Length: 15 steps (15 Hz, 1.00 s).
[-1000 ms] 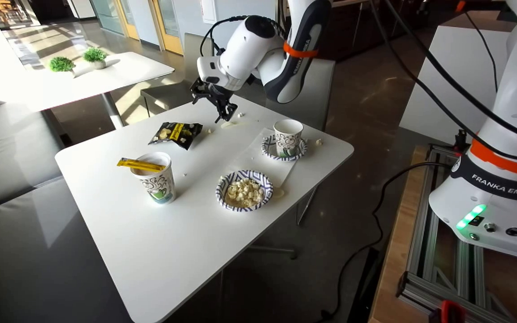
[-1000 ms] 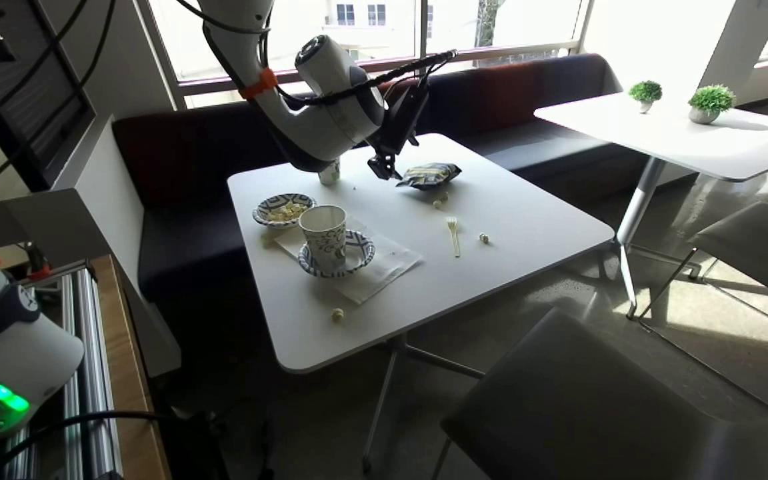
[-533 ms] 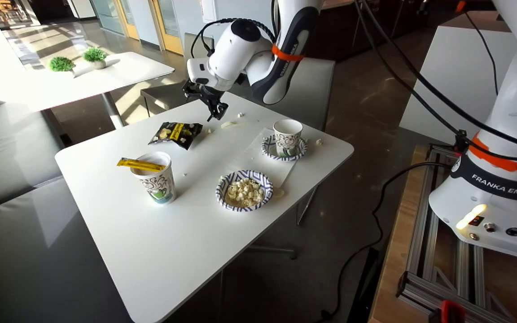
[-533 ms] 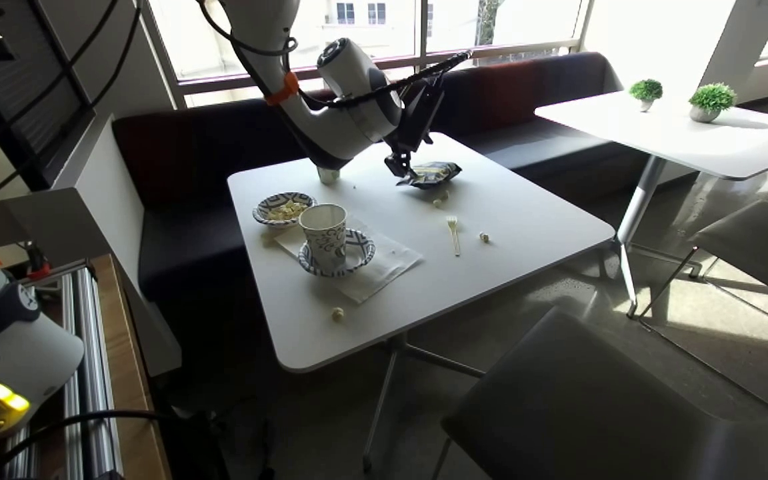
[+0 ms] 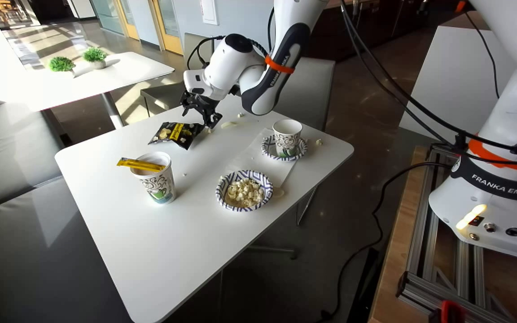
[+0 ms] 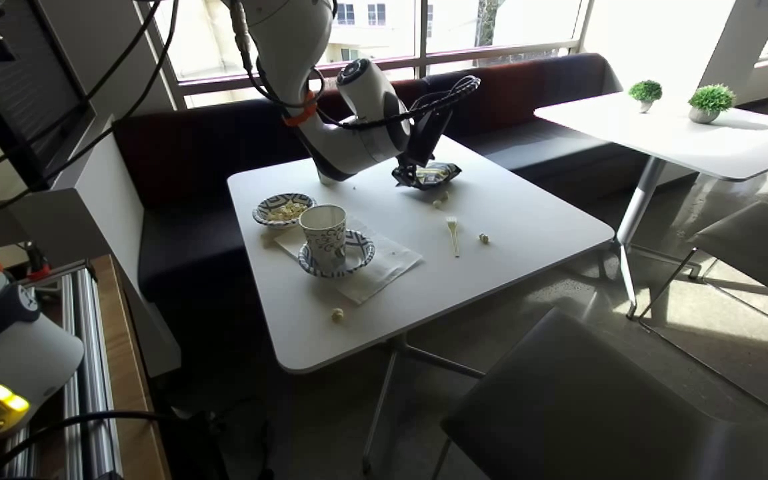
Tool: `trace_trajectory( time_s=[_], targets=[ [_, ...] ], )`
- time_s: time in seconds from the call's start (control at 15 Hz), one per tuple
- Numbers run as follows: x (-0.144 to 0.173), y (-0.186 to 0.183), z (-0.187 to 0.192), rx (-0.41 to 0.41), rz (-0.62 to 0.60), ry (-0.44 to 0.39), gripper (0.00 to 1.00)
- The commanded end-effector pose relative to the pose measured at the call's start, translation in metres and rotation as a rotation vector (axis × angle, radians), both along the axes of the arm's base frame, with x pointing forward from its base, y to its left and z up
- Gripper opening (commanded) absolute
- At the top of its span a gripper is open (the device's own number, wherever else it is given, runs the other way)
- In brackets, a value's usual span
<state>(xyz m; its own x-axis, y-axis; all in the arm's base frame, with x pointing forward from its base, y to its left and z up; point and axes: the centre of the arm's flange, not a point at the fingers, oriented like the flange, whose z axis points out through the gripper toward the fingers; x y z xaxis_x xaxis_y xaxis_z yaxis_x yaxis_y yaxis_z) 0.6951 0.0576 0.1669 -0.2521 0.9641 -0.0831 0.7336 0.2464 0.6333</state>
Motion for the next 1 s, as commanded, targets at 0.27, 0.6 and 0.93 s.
trace_trajectory(
  time_s=[0.27, 0.6, 0.93],
  targets=[
    [0.039, -0.001, -0.012, -0.036, 0.055, 0.048, 0.40],
    [0.045, -0.011, -0.014, -0.044, 0.059, 0.036, 0.02],
    [0.042, -0.005, -0.015, -0.012, 0.076, 0.061, 0.00]
  ],
)
